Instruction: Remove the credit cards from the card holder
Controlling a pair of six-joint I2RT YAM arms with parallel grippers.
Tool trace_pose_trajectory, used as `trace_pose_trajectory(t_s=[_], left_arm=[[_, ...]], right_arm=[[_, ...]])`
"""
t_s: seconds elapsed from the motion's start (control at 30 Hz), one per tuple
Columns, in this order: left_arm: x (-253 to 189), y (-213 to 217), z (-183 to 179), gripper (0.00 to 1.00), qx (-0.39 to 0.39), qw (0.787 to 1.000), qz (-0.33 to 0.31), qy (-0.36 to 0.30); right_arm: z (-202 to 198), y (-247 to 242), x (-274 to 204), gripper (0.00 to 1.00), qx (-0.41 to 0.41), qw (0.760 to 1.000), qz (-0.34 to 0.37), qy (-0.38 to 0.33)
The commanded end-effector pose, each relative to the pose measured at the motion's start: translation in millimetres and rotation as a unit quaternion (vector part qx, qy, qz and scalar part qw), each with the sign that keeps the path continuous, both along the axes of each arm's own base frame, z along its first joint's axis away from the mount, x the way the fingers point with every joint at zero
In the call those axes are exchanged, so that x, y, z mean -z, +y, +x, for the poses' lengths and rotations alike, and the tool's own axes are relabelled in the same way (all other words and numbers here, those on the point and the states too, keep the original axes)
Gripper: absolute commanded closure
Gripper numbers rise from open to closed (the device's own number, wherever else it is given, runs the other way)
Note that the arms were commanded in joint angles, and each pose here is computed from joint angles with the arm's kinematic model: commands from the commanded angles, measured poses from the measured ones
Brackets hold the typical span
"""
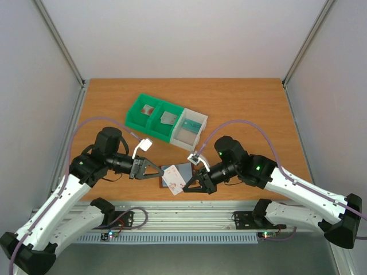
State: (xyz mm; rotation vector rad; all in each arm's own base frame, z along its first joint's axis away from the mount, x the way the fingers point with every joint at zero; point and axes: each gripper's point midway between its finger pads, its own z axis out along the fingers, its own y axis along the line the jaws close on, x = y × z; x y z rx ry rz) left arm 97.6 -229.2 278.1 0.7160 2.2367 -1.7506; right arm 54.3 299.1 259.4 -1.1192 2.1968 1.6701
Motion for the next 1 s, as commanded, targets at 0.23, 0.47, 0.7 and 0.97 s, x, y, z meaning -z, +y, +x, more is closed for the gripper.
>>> trace_pose_trajectory(t_s=[0.23, 0.47, 0.7, 0.97], left_arm=[[-2.2, 1.2, 10.9, 1.00, -0.029, 0.999, 0.007, -0.042], [6.1, 9.8, 48.6, 1.00, -0.133, 0.987, 0.069, -0.064], [13.8, 27.8, 95.3, 1.00, -0.241, 0.956, 0.143, -0.087], [39.2, 65.1, 169.5, 1.00, -0.389, 0.882, 0.254, -0.071]], right_arm=[[16.8, -0.7, 1.4, 0.77, 0.050, 0.998, -0.018, -0.021], [36.9, -7.3, 7.7, 0.32, 0.122, 0.991, -0.044, -0.035], [52.8, -15.2, 5.2, 0.02, 0.172, 0.981, -0.054, -0.065], [60.2, -17.7, 25.6, 0.02, 0.199, 0.976, -0.077, -0.053]])
